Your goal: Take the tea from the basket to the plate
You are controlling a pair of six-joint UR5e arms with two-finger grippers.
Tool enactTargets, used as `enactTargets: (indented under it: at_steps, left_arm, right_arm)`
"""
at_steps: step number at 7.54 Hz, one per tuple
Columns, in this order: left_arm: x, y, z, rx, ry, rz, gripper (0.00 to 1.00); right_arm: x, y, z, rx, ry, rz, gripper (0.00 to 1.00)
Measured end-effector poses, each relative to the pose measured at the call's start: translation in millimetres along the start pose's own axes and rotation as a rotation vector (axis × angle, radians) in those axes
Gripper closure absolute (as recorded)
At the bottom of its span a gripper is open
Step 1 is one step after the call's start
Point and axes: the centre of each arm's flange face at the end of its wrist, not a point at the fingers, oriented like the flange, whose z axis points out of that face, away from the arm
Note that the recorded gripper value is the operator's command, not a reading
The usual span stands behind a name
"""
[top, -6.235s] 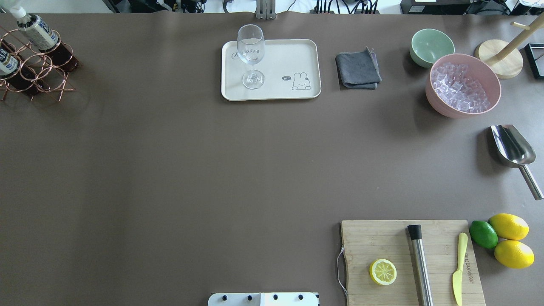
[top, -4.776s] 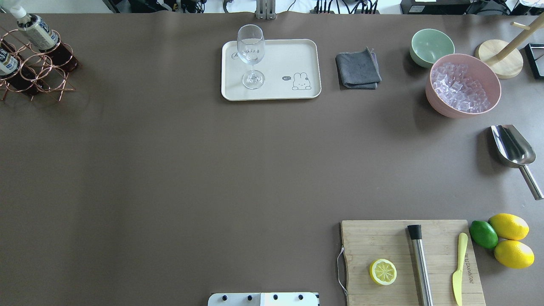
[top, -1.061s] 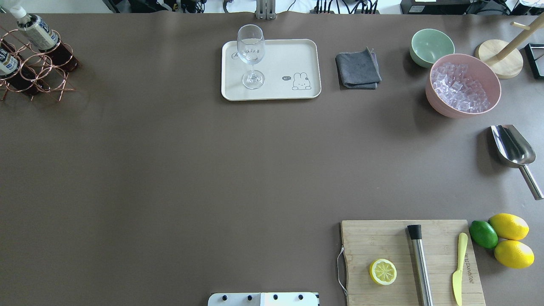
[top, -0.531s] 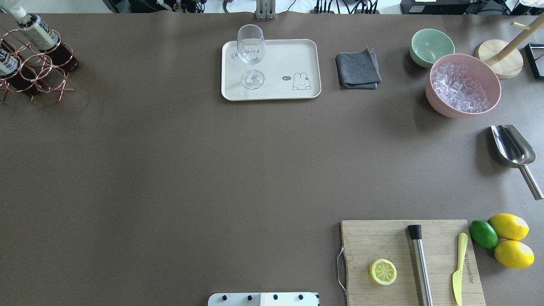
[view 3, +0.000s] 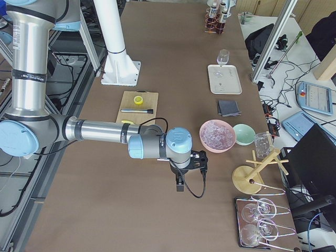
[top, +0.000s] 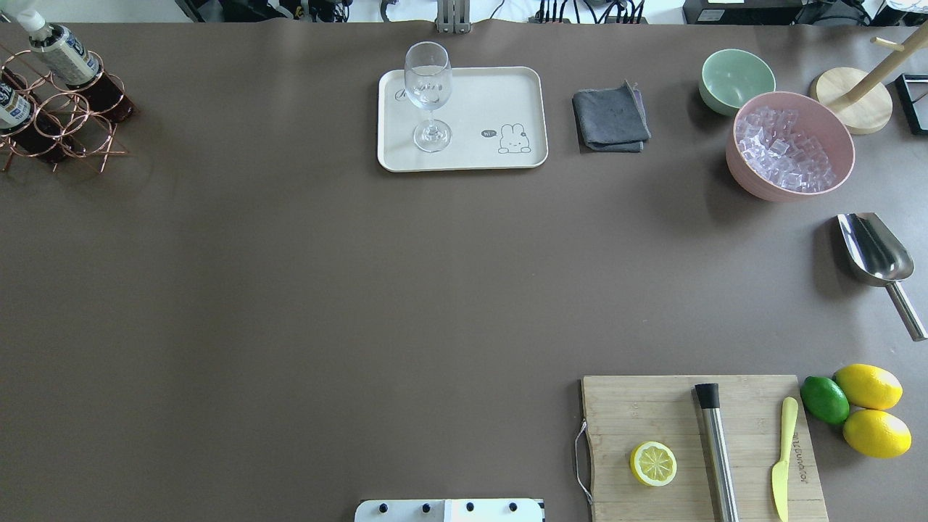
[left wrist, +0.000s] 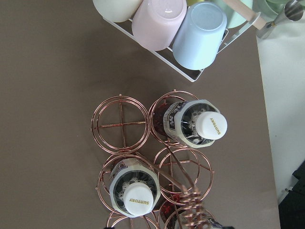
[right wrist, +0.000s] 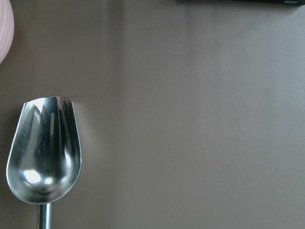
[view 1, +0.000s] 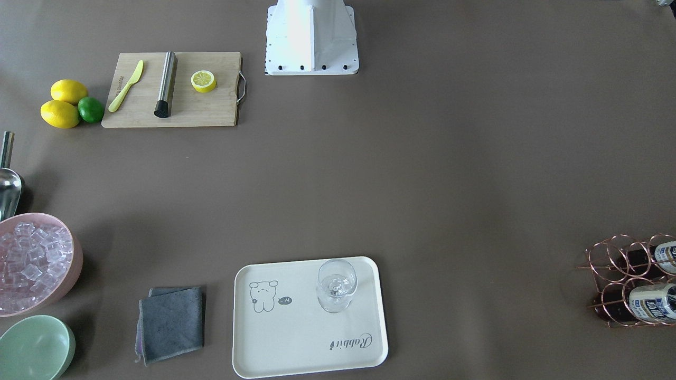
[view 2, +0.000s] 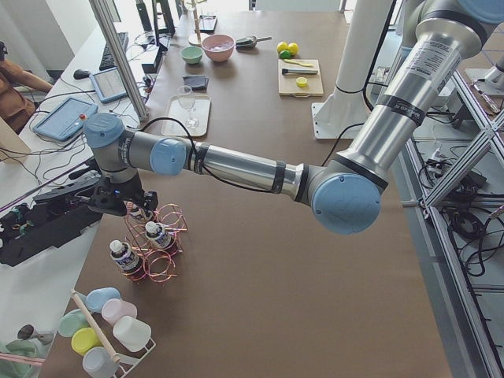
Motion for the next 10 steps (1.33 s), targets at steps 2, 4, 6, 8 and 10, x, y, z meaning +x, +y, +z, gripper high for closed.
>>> enactTargets:
  at_steps: [2, 4, 6, 8, 10]
  left_arm:
    - [0, 0, 3, 0.000, 0.000, 0.003, 0.26]
    - [1, -2, 7, -0.001, 0.004, 0.010, 0.26]
    - [2, 0, 9, -0.002, 0.005, 0.006, 0.27]
    - [4, 1, 11, -0.003, 0.019, -0.007, 0.63]
    - [5, 2, 11, -0.003, 0.024, -0.013, 1.00]
  right_arm:
    - [0, 0, 0, 0.000, 0.000, 0.000, 0.00]
    - [0, 0, 0, -0.001, 0.000, 0.000, 0.00]
    - [0, 0, 0, -0.001, 0.000, 0.001, 0.00]
    - [1, 0, 1, -0.002, 0.000, 0.001, 0.00]
    - [0, 0, 0, -0.001, 0.000, 0.001, 0.00]
